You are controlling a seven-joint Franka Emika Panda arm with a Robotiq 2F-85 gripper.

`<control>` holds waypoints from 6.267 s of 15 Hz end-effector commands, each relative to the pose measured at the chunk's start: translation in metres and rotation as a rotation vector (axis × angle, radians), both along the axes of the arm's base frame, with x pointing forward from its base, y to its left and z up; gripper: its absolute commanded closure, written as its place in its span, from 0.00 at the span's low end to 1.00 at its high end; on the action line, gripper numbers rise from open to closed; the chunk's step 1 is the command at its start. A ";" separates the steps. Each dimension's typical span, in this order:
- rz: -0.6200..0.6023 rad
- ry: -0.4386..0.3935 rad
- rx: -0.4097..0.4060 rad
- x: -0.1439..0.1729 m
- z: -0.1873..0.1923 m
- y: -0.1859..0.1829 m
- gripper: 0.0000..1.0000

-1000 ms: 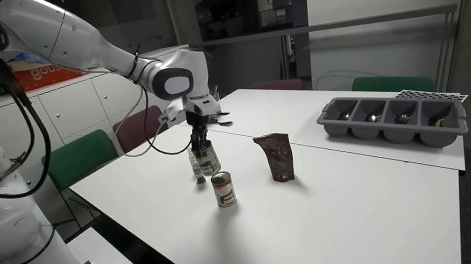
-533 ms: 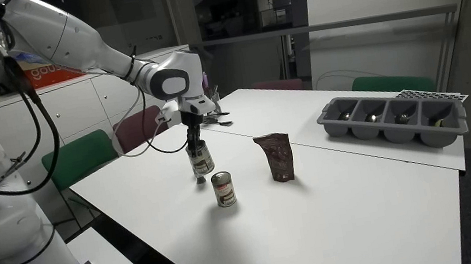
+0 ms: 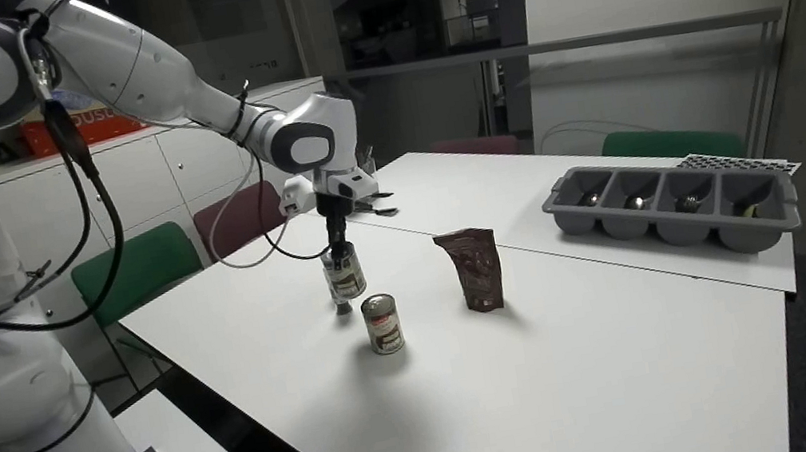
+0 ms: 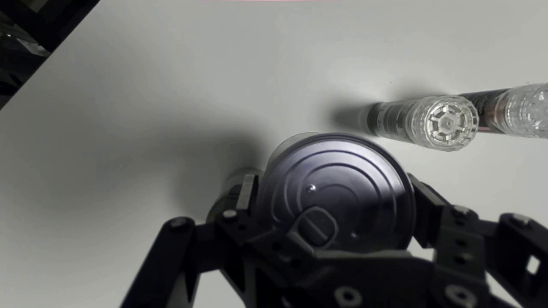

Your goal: Unstack the cans and put them beside each other

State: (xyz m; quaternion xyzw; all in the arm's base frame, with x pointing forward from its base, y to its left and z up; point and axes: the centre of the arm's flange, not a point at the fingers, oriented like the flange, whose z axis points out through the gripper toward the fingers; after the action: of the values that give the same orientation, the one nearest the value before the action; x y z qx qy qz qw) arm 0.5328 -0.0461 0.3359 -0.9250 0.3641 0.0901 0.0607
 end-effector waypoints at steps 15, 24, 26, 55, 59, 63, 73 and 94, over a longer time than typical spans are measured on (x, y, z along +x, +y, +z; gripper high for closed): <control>-0.021 0.043 0.080 0.091 -0.005 -0.035 0.43; -0.190 0.098 0.039 0.145 -0.032 -0.063 0.43; -0.197 0.110 0.043 0.153 -0.040 -0.065 0.43; -0.280 0.132 0.049 0.206 -0.100 -0.062 0.00; -0.290 0.095 0.054 0.194 -0.078 -0.064 0.00; -0.305 0.073 0.049 0.156 -0.052 -0.072 0.00; 0.064 0.031 -0.083 0.065 -0.063 -0.048 0.00; 0.371 -0.126 -0.059 -0.077 -0.041 -0.039 0.00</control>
State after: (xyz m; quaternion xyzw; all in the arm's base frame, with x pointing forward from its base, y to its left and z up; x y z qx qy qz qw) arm 0.4689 -0.0806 0.2879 -0.9759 0.2160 0.0306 -0.0049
